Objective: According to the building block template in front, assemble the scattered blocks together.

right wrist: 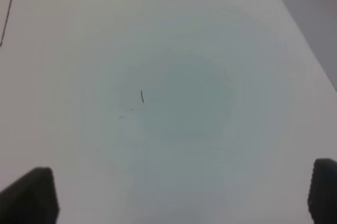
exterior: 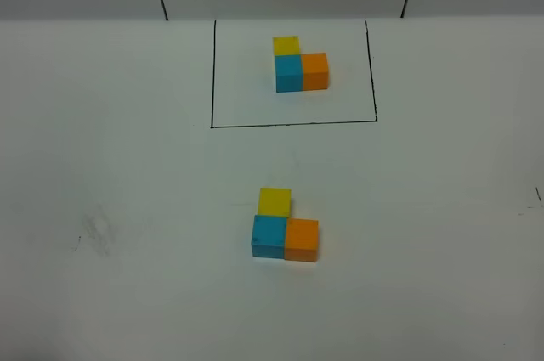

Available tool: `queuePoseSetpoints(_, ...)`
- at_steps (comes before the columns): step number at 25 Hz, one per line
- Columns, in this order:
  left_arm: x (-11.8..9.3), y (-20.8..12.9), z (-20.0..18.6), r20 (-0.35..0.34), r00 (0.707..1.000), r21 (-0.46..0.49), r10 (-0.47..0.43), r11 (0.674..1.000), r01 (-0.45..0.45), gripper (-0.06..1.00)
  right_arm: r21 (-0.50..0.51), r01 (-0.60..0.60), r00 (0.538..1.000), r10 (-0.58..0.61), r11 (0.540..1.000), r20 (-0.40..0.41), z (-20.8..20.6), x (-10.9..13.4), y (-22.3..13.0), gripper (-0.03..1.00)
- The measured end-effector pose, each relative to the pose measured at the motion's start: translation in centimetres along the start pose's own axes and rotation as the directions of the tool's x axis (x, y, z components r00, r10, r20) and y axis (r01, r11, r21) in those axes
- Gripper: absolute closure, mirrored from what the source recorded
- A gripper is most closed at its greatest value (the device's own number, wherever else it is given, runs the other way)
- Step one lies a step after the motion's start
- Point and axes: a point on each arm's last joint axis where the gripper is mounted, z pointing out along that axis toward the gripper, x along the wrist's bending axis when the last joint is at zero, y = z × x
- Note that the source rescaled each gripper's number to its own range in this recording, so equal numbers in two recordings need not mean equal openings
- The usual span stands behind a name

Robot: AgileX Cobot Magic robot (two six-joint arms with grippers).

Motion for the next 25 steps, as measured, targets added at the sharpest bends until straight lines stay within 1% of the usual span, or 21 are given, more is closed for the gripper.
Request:
queuePoseSetpoints(3, 0.0, 0.0, 0.0, 0.0, 1.0, 0.0, 0.0, 1.0, 0.0, 0.35, 0.0, -0.001, 1.0, 0.001, 1.0, -0.006, 0.0, 0.06, 0.0, 0.12)
queuePoseSetpoints(14, 0.0, 0.0, 0.0, 0.0, 1.0, 0.0, 0.0, 1.0, 0.0, 0.35, -0.001, -0.003, 1.0, 0.003, 1.0, -0.011, 0.0, 0.1, 0.01, 0.49)
queuePoseSetpoints(25, 0.0, 0.0, 0.0, 0.0, 1.0, 0.0, 0.0, 1.0, 0.0, 0.35, -0.002, -0.003, 1.0, 0.003, 1.0, -0.012, 0.0, 0.11, 0.02, 0.83)
